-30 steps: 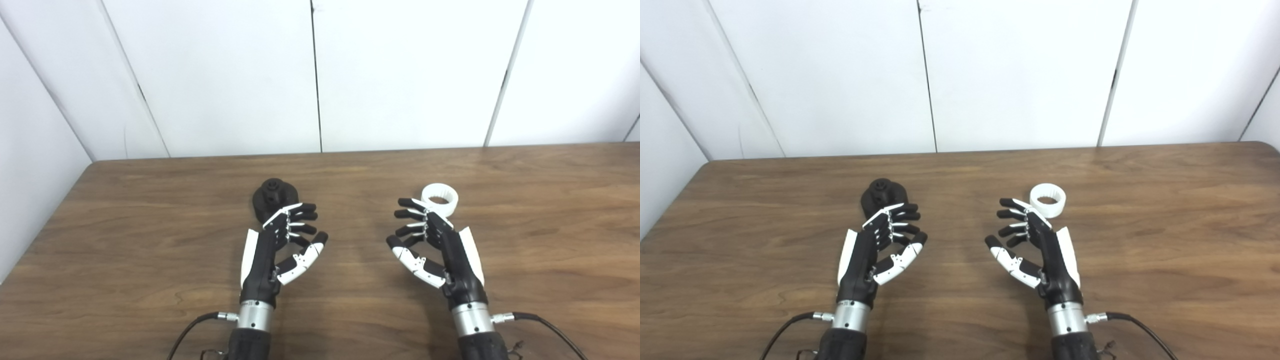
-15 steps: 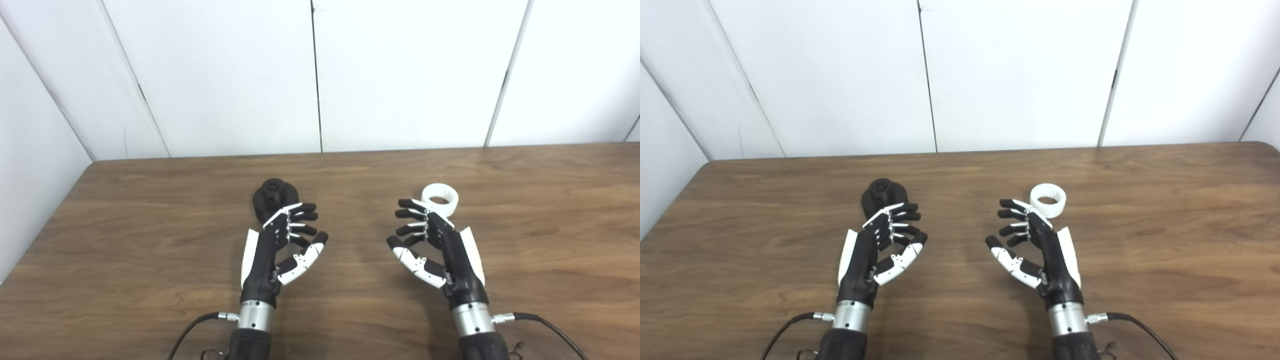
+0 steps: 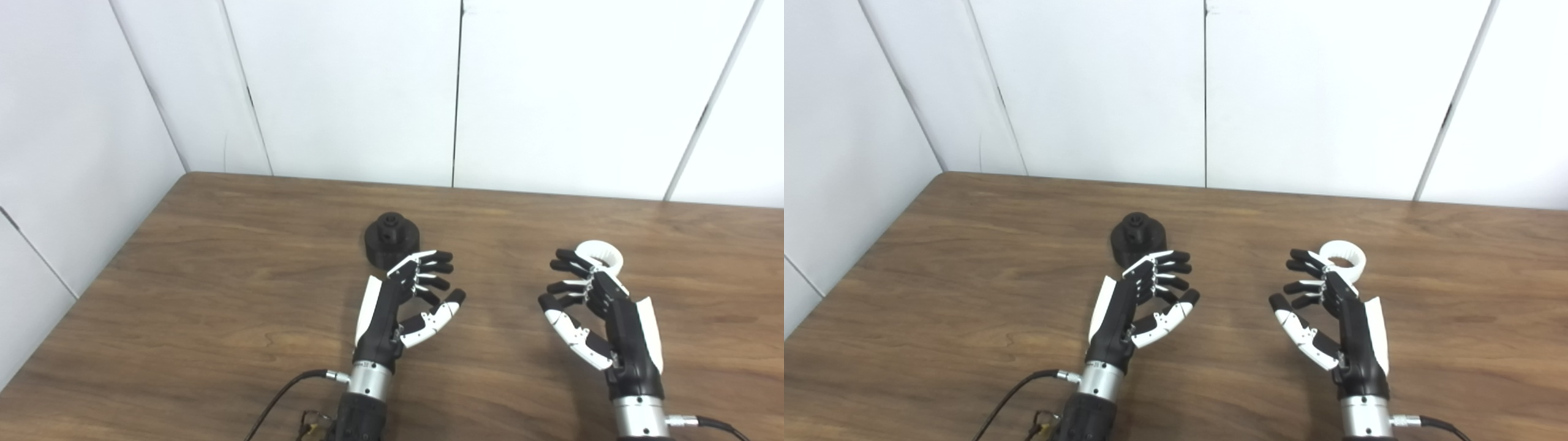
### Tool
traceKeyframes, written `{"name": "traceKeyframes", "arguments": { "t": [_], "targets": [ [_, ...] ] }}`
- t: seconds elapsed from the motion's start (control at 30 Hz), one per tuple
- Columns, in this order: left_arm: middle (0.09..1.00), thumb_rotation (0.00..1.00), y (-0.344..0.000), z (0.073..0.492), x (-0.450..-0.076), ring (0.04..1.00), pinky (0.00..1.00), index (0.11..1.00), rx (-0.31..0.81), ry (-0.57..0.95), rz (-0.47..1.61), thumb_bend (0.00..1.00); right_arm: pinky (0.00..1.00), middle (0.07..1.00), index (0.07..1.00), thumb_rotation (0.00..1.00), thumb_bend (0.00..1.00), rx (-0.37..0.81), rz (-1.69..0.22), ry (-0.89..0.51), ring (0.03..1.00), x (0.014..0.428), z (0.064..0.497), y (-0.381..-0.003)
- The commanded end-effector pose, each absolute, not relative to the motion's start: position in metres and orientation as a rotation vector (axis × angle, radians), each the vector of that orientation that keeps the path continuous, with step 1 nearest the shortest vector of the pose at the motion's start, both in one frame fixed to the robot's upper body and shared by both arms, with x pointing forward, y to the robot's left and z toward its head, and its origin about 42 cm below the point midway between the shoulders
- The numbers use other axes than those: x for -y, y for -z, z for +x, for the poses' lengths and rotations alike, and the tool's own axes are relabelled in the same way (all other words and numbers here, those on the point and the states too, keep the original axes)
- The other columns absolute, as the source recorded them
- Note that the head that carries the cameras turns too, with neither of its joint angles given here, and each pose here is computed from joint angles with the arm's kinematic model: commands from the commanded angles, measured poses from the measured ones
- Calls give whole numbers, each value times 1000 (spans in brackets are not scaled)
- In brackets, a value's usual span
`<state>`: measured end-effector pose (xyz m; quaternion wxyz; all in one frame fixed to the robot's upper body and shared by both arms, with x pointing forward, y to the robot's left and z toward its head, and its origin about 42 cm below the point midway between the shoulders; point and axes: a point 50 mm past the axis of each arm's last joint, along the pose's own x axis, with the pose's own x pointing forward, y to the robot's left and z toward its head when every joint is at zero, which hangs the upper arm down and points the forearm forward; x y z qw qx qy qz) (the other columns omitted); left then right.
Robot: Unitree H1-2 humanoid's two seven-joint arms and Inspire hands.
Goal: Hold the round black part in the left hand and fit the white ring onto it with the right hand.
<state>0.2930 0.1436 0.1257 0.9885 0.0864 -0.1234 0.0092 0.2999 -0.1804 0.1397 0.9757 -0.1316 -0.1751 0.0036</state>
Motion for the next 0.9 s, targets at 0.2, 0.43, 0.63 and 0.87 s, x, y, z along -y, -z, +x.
{"name": "traceKeyframes", "arguments": {
  "t": [0.2, 0.43, 0.63, 0.87],
  "targets": [
    [689, 203, -146, 301, -147, 613, 499, 683, 339, -36, 187, 491, 494, 728, 760, 333, 558, 312, -306, -3, 601, 195, 296, -123],
    [705, 220, -156, 303, -162, 632, 512, 735, 359, -48, 274, 503, 497, 727, 758, 332, 555, 316, -307, -6, 601, 195, 296, -124],
    [757, 345, -167, 307, -183, 721, 626, 765, 359, -66, 478, 551, 494, 727, 758, 338, 557, 317, -306, -7, 599, 196, 297, -124],
    [790, 306, -180, 315, -200, 762, 673, 772, 372, -69, 552, 582, 487, 728, 761, 335, 546, 318, -310, -12, 596, 196, 298, -125]
  ]
}}
